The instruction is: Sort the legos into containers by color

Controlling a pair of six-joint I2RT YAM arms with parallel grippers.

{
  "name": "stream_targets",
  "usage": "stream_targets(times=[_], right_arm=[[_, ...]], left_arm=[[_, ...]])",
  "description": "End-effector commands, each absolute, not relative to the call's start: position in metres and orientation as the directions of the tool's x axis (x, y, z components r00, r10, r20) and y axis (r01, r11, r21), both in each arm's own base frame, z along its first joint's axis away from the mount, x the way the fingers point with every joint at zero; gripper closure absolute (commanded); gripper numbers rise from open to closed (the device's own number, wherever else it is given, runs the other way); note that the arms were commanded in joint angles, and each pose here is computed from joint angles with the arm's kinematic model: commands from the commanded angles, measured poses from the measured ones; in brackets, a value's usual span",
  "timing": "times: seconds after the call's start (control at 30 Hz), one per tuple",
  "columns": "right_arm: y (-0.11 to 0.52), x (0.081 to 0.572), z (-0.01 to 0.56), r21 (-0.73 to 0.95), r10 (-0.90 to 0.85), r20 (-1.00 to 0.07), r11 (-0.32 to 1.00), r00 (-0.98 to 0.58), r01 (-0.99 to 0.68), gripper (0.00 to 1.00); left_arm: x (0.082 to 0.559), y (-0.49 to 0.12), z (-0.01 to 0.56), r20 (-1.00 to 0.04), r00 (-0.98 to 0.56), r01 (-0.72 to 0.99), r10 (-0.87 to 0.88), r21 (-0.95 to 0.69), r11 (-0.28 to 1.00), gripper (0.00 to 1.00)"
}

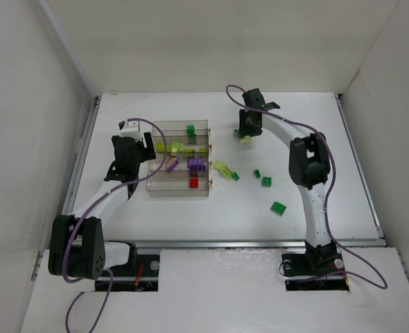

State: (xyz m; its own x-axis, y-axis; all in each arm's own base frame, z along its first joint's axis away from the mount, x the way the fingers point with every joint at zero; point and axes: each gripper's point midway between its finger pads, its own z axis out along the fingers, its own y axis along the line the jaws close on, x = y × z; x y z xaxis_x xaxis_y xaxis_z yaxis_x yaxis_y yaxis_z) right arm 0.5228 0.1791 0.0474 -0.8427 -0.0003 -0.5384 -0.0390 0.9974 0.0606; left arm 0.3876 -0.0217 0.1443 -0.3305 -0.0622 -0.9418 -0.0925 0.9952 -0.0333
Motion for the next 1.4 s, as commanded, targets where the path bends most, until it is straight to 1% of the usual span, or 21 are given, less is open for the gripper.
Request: stream_targets(times=[0.0, 0.17, 0.2, 0.23, 0.3, 0.33, 0.4, 0.43, 0.47, 0.53, 0.57, 0.63, 0.67, 0.7, 0.77, 0.83, 1.0, 1.1, 1.2, 1.3, 1.37], right_arm=[[0.182, 0.525, 0.077, 0.095, 0.013, -0.589, 0.994, -0.808, -0.053, 1.0], [0.19, 0.512, 0.113, 0.167, 0.027, -0.633, 0.98, -0.774, -0.103, 1.0], [0.193, 0.512, 0.136, 0.191, 0.038, -0.67, 0.974, -0.741, -0.122, 1.0], [0.196, 0.51, 0.146, 0.214, 0.052, -0.683, 0.968, -0.729, -0.131, 1.0], [0.202, 0.501, 0.158, 0.265, 0.077, -0.692, 0.952, -0.718, -0.152, 1.0], [0.206, 0.501, 0.185, 0.308, 0.121, -0.727, 0.937, -0.676, -0.164, 1.0], [0.217, 0.492, 0.197, 0.361, 0.149, -0.73, 0.912, -0.667, -0.192, 1.0], [0.228, 0.489, 0.218, 0.402, 0.184, -0.75, 0.89, -0.636, -0.216, 1.0], [0.236, 0.487, 0.23, 0.424, 0.196, -0.757, 0.873, -0.624, -0.24, 1.0], [0.26, 0.475, 0.235, 0.446, 0.183, -0.758, 0.845, -0.626, -0.294, 1.0], [0.269, 0.472, 0.252, 0.456, 0.193, -0.774, 0.831, -0.603, -0.32, 1.0], [0.293, 0.46, 0.269, 0.467, 0.188, -0.788, 0.804, -0.587, -0.369, 1.0], [0.301, 0.458, 0.285, 0.485, 0.212, -0.795, 0.785, -0.569, -0.385, 1.0], [0.306, 0.456, 0.287, 0.493, 0.217, -0.794, 0.777, -0.568, -0.391, 1.0], [0.314, 0.453, 0.297, 0.514, 0.237, -0.791, 0.756, -0.563, -0.404, 1.0], [0.319, 0.451, 0.31, 0.541, 0.263, -0.789, 0.724, -0.555, -0.427, 1.0], [0.33, 0.441, 0.311, 0.561, 0.246, -0.777, 0.689, -0.58, -0.459, 1.0], [0.344, 0.432, 0.309, 0.573, 0.231, -0.769, 0.664, -0.597, -0.481, 1.0], [0.345, 0.429, 0.309, 0.57, 0.23, -0.77, 0.666, -0.595, -0.481, 1.0], [0.35, 0.425, 0.309, 0.57, 0.223, -0.77, 0.661, -0.597, -0.488, 1.0], [0.353, 0.423, 0.309, 0.568, 0.221, -0.772, 0.662, -0.596, -0.489, 1.0]], left_arm=[[0.392, -0.032, 0.166, -0.96, -0.276, -0.023, -0.049, -0.044, 0.999, 0.29], [0.394, -0.056, 0.176, -0.967, -0.252, 0.144, 0.026, -0.011, 0.99, 0.29], [0.394, -0.061, 0.171, -0.964, -0.257, 0.187, 0.065, 0.016, 0.982, 0.29], [0.394, -0.072, 0.177, -0.967, -0.24, 0.258, 0.081, 0.017, 0.966, 0.29], [0.396, -0.083, 0.183, -0.972, -0.206, 0.325, 0.108, 0.036, 0.945, 0.29], [0.396, -0.093, 0.186, -0.974, -0.191, 0.386, 0.126, 0.043, 0.922, 0.29], [0.4, -0.105, 0.202, -0.983, -0.136, 0.447, 0.125, 0.052, 0.893, 0.29], [0.401, -0.111, 0.206, -0.984, -0.117, 0.482, 0.133, 0.06, 0.874, 0.29], [0.396, -0.125, 0.213, -0.988, -0.09, 0.556, 0.125, 0.054, 0.83, 0.29], [0.397, -0.138, 0.226, -0.992, -0.041, 0.623, 0.121, 0.069, 0.779, 0.29], [0.387, -0.16, 0.234, -0.992, -0.003, 0.7, 0.125, 0.087, 0.708, 0.29], [0.384, -0.178, 0.247, -0.991, 0.046, 0.762, 0.126, 0.116, 0.637, 0.29], [0.383, -0.187, 0.25, -0.991, 0.059, 0.785, 0.12, 0.121, 0.608, 0.29], [0.377, -0.202, 0.254, -0.991, 0.073, 0.818, 0.113, 0.124, 0.562, 0.27], [0.377, -0.215, 0.268, -0.986, 0.123, 0.833, 0.113, 0.165, 0.529, 0.27], [0.374, -0.229, 0.276, -0.981, 0.157, 0.845, 0.109, 0.191, 0.5, 0.24], [0.373, -0.245, 0.272, -0.983, 0.156, 0.863, 0.098, 0.184, 0.471, 0.23], [0.38, -0.246, 0.274, -0.989, 0.129, 0.844, 0.075, 0.149, 0.515, 0.23], [0.385, -0.245, 0.283, -0.993, 0.117, 0.821, 0.031, 0.114, 0.559, 0.23], [0.386, -0.246, 0.291, -0.993, 0.117, 0.816, -0.005, 0.093, 0.571, 0.23], [0.384, -0.251, 0.293, -0.995, 0.09, 0.825, -0.04, 0.052, 0.563, 0.23]])
